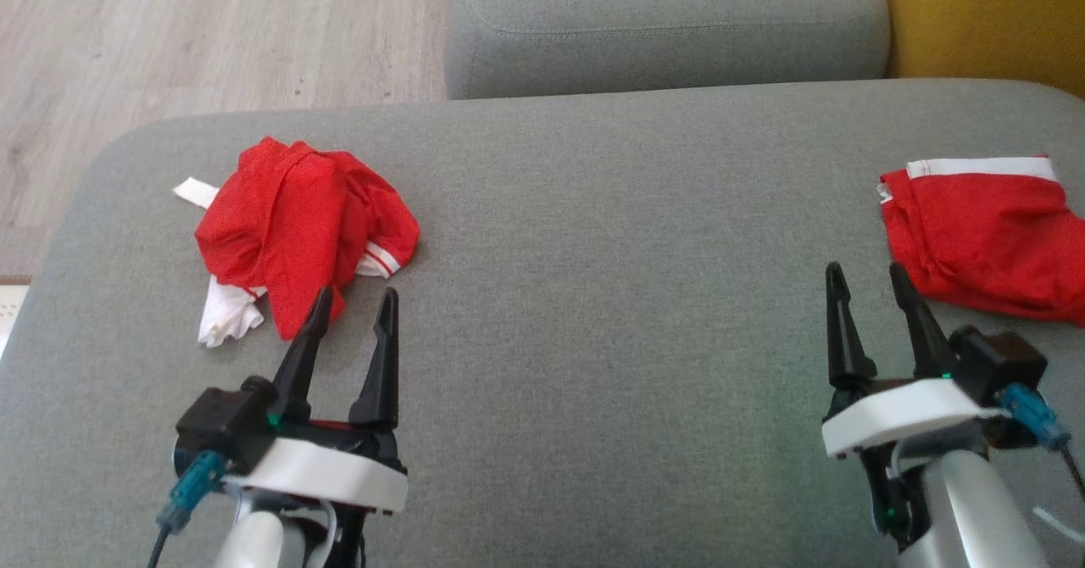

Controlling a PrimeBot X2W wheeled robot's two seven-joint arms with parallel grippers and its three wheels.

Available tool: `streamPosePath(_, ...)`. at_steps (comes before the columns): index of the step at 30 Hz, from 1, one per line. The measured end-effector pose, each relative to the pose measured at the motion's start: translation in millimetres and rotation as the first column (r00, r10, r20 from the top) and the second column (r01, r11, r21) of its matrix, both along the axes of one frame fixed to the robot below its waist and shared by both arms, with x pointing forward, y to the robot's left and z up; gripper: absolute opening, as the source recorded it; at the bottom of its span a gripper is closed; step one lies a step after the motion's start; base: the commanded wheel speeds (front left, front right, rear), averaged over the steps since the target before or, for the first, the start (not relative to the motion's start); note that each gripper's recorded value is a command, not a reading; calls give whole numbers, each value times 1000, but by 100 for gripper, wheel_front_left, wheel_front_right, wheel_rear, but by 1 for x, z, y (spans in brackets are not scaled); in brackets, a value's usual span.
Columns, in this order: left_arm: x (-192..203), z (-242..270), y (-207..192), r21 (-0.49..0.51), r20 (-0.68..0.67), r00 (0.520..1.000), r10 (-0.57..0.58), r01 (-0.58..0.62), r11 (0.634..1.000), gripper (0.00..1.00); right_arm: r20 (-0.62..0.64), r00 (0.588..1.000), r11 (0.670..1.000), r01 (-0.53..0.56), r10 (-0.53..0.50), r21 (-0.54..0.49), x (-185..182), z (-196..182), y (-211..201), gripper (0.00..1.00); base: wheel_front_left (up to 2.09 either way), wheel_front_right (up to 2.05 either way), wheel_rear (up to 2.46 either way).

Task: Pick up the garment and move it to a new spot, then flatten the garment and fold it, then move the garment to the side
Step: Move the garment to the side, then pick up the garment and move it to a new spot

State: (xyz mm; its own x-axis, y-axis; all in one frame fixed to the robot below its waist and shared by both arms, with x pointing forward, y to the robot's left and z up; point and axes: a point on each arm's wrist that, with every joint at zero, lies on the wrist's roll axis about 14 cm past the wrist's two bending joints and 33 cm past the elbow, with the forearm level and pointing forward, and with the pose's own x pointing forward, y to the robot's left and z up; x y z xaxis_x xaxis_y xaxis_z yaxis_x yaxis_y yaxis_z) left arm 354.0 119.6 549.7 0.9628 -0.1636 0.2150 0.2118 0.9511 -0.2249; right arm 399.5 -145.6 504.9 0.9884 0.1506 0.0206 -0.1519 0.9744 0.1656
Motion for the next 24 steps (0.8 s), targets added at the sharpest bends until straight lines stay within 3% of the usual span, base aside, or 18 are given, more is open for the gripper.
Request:
streamPosePath(11, -14, -13, 4, -1, -37, 999, 19, -19, 1000, 100, -10, 1000, 1000, -20, 20, 5, -23, -16, 8, 100, 0, 0, 0)
streamPosePath(24, -15, -11, 5, 5, -31, 999, 24, -24, 1000, 100, -3, 1000, 1000, -21, 21, 14, -26, -16, 9, 100, 0, 0, 0)
